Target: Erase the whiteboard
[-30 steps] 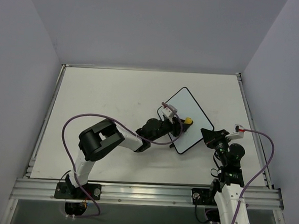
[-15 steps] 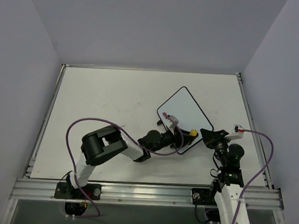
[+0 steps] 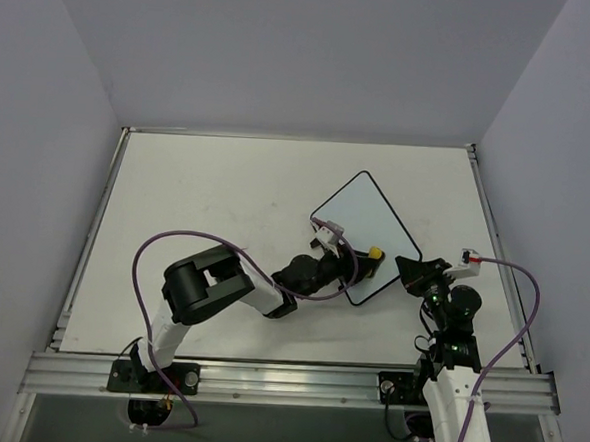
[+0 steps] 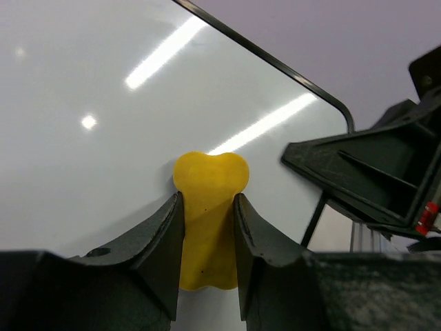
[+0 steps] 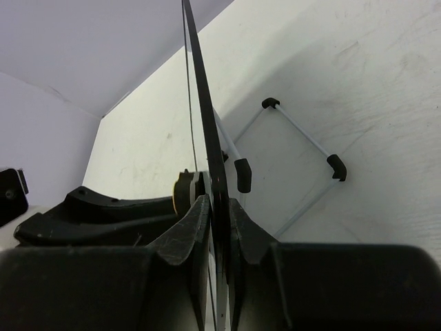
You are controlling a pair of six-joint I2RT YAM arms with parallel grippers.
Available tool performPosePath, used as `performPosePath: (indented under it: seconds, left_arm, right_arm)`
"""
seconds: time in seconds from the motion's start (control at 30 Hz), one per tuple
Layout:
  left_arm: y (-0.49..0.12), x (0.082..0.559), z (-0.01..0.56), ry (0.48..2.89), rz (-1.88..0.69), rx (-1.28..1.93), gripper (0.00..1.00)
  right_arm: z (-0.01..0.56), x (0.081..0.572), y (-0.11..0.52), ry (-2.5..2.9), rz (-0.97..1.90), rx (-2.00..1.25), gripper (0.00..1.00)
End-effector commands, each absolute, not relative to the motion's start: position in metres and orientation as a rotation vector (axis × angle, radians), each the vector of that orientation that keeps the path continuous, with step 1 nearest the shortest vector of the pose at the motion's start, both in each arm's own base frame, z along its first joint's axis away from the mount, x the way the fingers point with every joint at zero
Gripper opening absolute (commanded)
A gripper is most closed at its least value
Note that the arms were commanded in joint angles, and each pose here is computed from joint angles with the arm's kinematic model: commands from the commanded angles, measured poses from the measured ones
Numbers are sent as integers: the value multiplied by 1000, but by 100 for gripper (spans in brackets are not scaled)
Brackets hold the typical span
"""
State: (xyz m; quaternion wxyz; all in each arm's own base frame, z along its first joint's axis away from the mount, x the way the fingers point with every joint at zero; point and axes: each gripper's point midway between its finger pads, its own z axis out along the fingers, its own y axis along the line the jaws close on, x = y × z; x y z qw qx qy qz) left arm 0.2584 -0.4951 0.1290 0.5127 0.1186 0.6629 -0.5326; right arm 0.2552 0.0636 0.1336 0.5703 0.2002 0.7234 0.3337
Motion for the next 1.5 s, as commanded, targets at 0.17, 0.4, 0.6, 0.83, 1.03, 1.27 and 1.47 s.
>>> performPosePath:
  seconds: [0.17,0.4,0.6,0.83,1.03,1.27,1.47]
  left_arm:
    - [-418,289,-32,2083,-666,224,2]
    - [-399,303,-42,2117,-562,147,2]
    - [-390,309,-44,2132,-522,107,2]
    - [-397,305,-37,2106,-535,142,2]
    - [-418,288,-15,2036,-561,235,2]
    - [-445,258,2,1975,-629,340,2]
    - [-436,276,12,1984,-605,294,2]
  right_arm:
    - [168,253,76,1605,814,312,0]
    - [168,253,77,1607,820,308,0]
    - [169,253,77,1604,819,305,0]
    - [168,252,78,1605,819,303,0]
    - [169,252,77,1601,817,301,0]
    - [169,251,78,1600,822,299,0]
    - [169,250,78,1600,822,296,0]
